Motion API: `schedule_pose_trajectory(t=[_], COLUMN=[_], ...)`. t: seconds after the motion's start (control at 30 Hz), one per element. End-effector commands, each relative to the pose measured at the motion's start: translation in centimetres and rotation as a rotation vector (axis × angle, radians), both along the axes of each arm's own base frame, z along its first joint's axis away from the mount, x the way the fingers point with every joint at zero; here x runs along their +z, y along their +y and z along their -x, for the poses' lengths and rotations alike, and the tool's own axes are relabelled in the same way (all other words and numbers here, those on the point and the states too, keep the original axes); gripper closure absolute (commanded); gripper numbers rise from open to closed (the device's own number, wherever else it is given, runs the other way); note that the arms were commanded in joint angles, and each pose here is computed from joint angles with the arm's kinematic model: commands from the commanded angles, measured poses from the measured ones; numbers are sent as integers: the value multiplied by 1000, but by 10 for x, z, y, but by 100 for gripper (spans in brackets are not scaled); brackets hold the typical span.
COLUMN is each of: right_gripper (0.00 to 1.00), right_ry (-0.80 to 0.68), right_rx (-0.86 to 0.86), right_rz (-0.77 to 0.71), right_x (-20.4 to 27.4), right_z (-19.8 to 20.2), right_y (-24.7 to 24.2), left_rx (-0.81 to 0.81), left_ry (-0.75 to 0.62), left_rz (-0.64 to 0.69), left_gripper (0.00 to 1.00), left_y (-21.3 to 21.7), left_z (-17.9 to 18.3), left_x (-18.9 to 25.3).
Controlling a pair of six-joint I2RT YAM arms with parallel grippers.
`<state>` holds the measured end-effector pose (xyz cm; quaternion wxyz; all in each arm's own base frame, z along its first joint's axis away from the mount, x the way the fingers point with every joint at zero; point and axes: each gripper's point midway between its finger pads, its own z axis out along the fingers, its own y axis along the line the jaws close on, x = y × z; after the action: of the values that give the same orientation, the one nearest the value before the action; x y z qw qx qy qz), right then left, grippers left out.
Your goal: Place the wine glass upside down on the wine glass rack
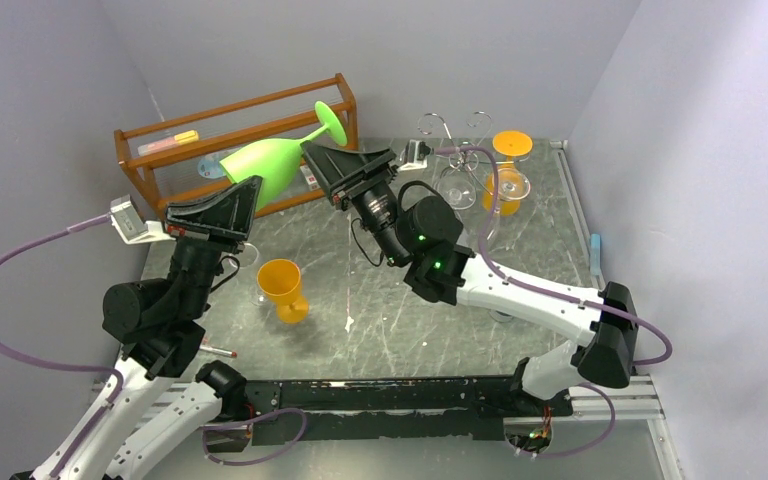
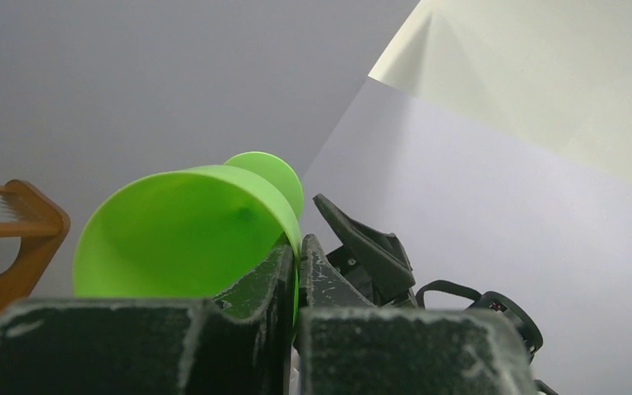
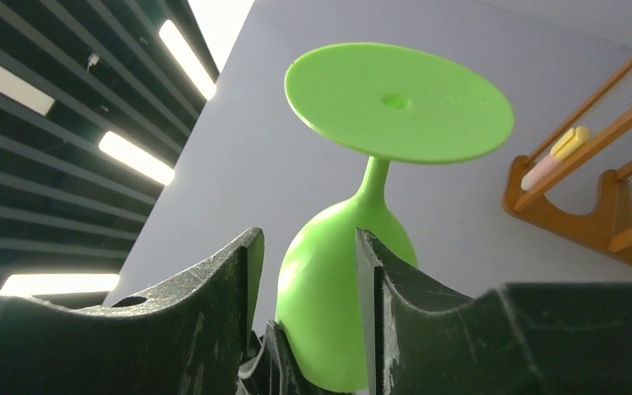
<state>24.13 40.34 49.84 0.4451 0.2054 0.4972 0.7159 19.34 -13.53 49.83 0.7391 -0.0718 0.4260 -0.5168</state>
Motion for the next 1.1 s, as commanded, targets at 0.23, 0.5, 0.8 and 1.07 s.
schedule_pose_trajectory(t=[0.23,0.5,0.8,1.07], right_gripper=[49,52,48,44], right_ry=[26,43,100,117], right_rx=[-105,-124,-133,-137], right_rz=[12,36,72,88], right_x=[9,5,-13,-17], right_z=[-19,-25,-25,-27], right_y=[3,6,-1,0], left_rx=[-30,-36,34,45], left_ry=[-52,-60,-51,-57], left_rz=[11,10,12,13], left_gripper=[95,95,95,95], left_y=[0,0,10,12], left_z=[11,14,8,8], left_x=[8,6,5,6])
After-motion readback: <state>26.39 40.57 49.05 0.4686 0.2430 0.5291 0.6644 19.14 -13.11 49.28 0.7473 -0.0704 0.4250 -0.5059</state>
